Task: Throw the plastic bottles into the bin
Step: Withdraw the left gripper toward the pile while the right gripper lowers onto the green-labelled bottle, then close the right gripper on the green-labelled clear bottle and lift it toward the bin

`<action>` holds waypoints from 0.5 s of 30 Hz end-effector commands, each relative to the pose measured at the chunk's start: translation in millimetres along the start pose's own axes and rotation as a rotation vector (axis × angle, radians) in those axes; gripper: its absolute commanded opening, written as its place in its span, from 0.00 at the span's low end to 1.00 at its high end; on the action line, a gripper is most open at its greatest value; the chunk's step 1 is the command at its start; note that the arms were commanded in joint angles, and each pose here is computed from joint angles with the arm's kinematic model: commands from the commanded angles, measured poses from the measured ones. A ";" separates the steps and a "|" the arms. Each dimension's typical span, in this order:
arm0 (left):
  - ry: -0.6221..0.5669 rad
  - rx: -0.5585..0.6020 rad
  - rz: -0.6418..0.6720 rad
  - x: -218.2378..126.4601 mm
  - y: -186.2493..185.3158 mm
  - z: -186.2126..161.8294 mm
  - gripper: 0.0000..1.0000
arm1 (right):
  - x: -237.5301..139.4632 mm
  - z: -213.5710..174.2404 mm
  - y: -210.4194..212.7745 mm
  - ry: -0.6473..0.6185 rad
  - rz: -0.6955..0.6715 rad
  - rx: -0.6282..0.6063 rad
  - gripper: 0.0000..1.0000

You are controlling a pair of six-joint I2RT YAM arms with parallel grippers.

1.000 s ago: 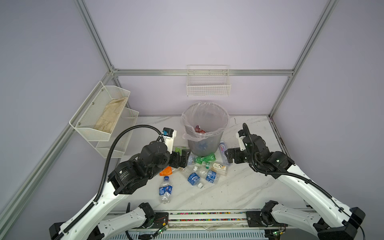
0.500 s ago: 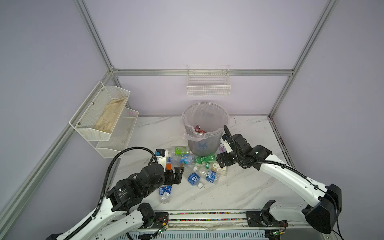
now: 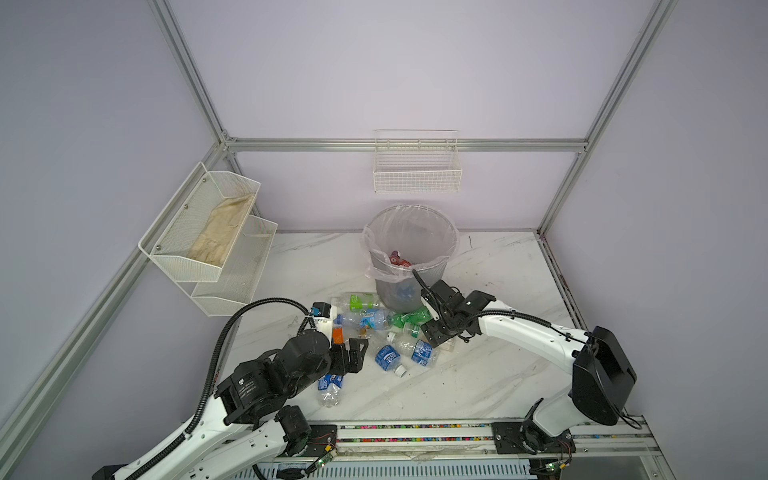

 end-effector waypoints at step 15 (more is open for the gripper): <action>0.012 -0.012 0.015 7.5 10.1 -12.8 0.99 | 55.8 -0.1 2.8 0.126 -0.081 -0.103 0.79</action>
Point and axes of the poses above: each gripper's point midway between its finger pads, its own x axis out along the fingers, its own y axis along the line the jaws close on, z = x × y, the point moved 9 cm from there along -x, back along the fingers, and after that the axes turned 8 degrees about -x, right-handed, at the moved point
